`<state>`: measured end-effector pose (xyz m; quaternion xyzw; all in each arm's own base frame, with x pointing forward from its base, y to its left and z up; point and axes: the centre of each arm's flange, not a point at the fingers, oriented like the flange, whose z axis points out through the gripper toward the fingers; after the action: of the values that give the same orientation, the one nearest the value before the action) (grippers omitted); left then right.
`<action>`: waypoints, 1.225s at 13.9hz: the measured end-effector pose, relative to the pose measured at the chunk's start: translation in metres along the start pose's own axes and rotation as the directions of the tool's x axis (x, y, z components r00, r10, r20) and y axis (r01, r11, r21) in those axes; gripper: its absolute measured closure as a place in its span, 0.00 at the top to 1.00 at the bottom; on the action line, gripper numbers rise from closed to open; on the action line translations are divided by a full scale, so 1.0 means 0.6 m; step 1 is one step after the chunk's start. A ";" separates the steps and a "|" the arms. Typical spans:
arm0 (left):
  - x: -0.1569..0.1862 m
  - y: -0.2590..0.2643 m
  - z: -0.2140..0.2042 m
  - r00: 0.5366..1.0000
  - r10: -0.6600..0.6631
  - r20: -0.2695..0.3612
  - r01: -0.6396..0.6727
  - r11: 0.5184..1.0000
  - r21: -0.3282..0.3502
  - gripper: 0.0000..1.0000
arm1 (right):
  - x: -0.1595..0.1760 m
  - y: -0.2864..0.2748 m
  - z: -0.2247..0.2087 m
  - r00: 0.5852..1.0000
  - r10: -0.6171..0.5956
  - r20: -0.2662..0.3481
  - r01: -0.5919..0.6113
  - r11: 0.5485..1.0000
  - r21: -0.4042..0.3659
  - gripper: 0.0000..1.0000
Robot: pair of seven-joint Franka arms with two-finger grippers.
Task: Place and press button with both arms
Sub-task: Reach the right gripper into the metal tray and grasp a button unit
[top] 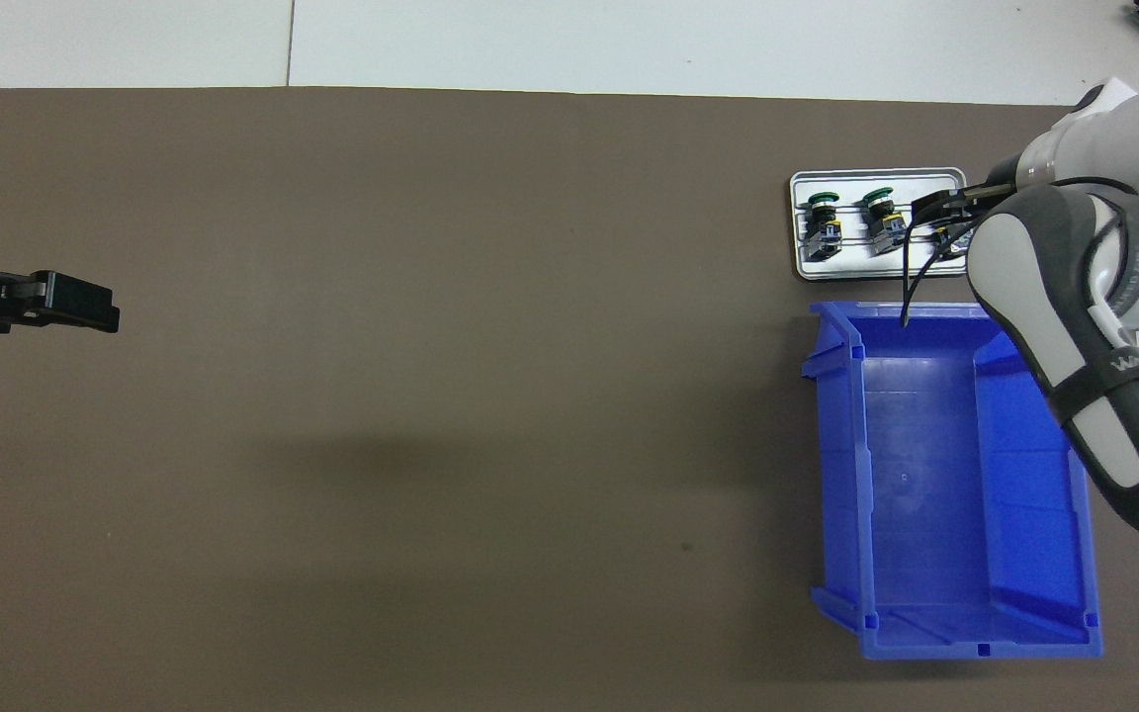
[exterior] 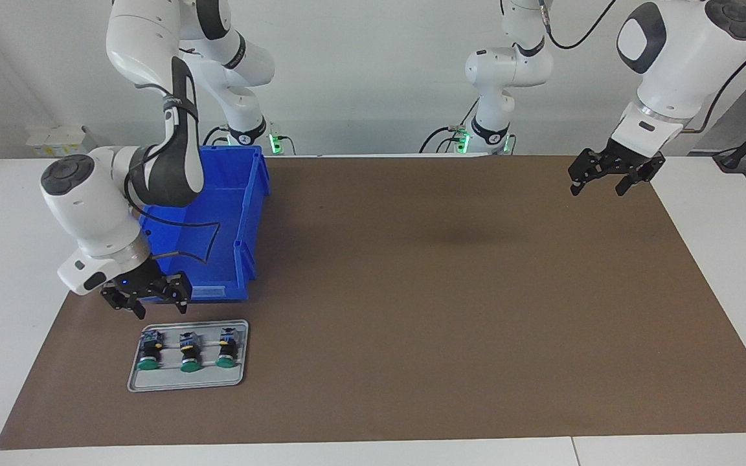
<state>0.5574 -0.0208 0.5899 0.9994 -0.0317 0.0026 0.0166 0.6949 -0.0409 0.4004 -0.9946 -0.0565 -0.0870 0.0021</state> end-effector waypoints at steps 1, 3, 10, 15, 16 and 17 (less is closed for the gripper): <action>0.000 -0.001 0.000 1.000 -0.001 0.000 0.001 1.000 0.000 1.00 | 0.001 0.003 0.026 1.000 -0.008 -0.001 0.008 1.000 0.001 0.81; 0.000 -0.001 0.000 1.000 -0.001 0.000 0.001 1.000 0.000 1.00 | 0.000 0.015 0.071 1.000 -0.019 -0.007 0.019 1.000 0.019 0.81; 0.000 0.000 -0.001 1.000 0.000 -0.002 0.000 1.000 0.000 1.00 | -0.005 0.012 0.152 0.999 -0.045 -0.017 0.046 0.999 0.026 0.79; 0.002 0.000 -0.004 1.000 -0.001 -0.018 0.001 1.000 0.001 1.00 | -0.016 0.000 0.180 0.998 -0.054 -0.026 0.055 0.998 0.021 0.74; 0.004 -0.001 -0.005 1.000 -0.001 -0.027 0.001 1.000 0.001 1.00 | -0.015 -0.001 0.179 0.998 -0.058 -0.028 0.059 0.998 0.021 0.67; 0.005 -0.001 -0.006 0.999 -0.001 -0.032 0.001 1.000 0.001 1.00 | -0.014 -0.002 0.176 0.998 -0.059 -0.031 0.059 0.998 0.021 0.53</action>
<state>0.5603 -0.0206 0.5933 0.9992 -0.0312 0.0185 0.0165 0.7047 -0.0390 0.2952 -0.9910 -0.0868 -0.1014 0.0112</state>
